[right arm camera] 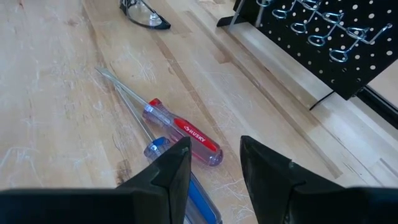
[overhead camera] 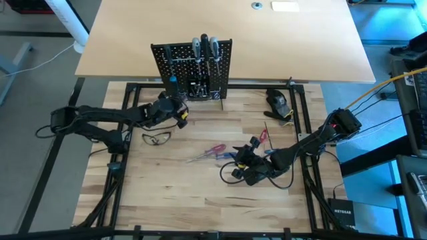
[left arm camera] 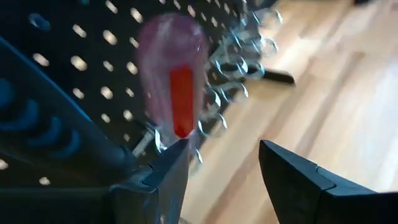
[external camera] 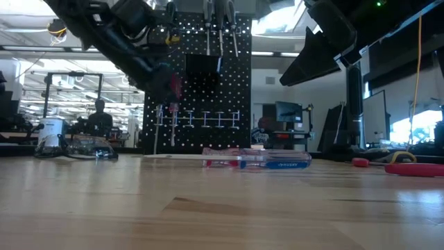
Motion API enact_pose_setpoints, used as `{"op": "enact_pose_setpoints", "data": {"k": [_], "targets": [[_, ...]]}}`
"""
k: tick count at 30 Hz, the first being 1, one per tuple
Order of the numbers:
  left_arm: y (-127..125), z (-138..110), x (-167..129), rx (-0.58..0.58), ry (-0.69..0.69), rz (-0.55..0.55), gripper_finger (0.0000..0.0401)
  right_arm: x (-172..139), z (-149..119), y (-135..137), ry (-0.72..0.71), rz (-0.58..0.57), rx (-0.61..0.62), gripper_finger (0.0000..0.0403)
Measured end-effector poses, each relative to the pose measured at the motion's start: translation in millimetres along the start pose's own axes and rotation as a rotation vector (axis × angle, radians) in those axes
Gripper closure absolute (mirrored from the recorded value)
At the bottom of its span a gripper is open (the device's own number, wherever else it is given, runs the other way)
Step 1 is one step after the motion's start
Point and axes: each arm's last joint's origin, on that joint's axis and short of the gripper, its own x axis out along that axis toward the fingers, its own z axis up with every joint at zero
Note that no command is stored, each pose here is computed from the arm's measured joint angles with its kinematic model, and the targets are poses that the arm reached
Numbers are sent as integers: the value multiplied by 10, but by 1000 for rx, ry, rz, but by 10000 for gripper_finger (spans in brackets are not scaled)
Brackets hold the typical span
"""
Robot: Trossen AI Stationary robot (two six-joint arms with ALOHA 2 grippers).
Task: Hang tools onto peg board
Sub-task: Hang the left red and transparent screwdriver on the peg board
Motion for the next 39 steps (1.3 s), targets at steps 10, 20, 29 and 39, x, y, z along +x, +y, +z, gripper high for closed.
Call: {"op": "enact_pose_setpoints", "data": {"k": [10, 20, 29, 39], "targets": [[182, 34, 80, -52, -30, 56, 217, 0, -1, 0, 1, 0, -1, 262], [112, 107, -68, -65, -83, 14, 217, 0, 0, 0, 0, 0, -1, 262], [102, 102, -237, -34, -64, -63, 217, 0, -1, 1, 1, 0, -1, 262], [-54, 32, -43, 27, -43, -326, 217, 1, -1, 0, 0, 0, -1, 262]]}}
